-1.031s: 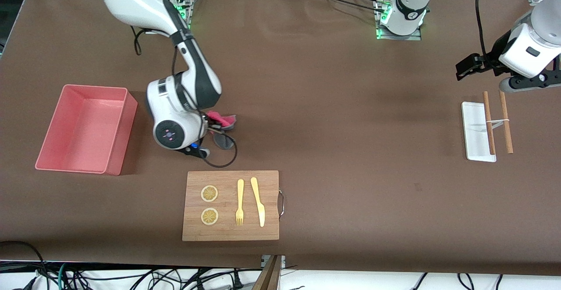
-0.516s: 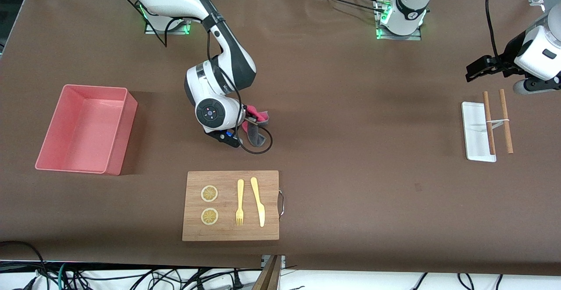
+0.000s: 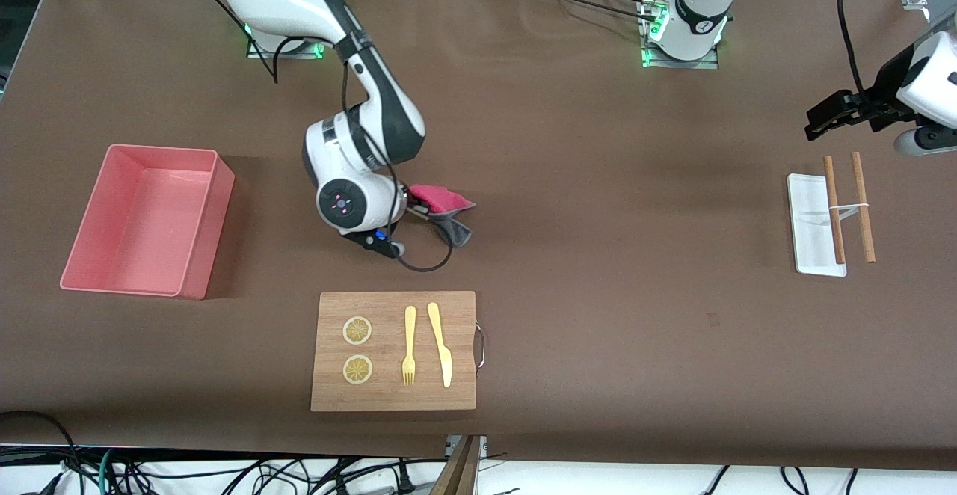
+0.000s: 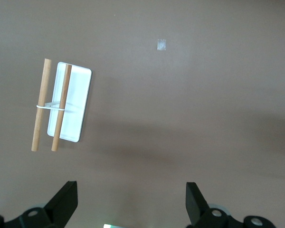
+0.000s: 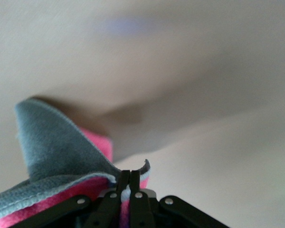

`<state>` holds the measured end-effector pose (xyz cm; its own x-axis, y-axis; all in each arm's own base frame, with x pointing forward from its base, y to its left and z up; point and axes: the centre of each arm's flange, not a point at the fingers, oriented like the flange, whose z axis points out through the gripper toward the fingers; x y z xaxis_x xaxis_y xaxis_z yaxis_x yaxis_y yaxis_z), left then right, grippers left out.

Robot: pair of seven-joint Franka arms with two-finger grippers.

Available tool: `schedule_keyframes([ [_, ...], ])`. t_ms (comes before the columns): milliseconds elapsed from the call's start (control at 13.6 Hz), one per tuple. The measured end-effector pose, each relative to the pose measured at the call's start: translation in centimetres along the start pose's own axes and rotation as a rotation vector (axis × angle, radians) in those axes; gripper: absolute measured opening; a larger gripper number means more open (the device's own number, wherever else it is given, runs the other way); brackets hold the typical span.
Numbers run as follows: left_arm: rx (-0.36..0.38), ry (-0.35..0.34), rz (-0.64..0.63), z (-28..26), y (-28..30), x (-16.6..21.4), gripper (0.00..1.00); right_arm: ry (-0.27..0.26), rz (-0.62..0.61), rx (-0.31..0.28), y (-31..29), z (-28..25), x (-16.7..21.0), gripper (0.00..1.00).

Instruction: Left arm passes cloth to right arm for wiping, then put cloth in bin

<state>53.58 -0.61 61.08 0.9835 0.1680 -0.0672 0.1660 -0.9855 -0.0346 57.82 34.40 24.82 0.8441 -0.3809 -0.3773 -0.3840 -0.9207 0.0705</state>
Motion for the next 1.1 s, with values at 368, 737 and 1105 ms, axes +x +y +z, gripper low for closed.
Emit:
schedule_keyframes([
  [368, -0.006, 0.029, -0.004, -1.4, -0.2, 0.1, 1.0, -0.063, -0.094, -0.077, 7.4, -1.4, 6.1, 0.02],
  [737, 0.004, -0.022, 0.019, 1.5, 1.2, 1.7, 1.0, -0.087, -0.206, -0.163, 14.7, -3.0, 10.7, 0.02],
  [1105, -0.001, -0.018, 0.121, 1.7, -0.8, 2.4, 1.0, -0.108, -0.254, -0.172, 19.2, -4.8, 12.9, 0.02],
])
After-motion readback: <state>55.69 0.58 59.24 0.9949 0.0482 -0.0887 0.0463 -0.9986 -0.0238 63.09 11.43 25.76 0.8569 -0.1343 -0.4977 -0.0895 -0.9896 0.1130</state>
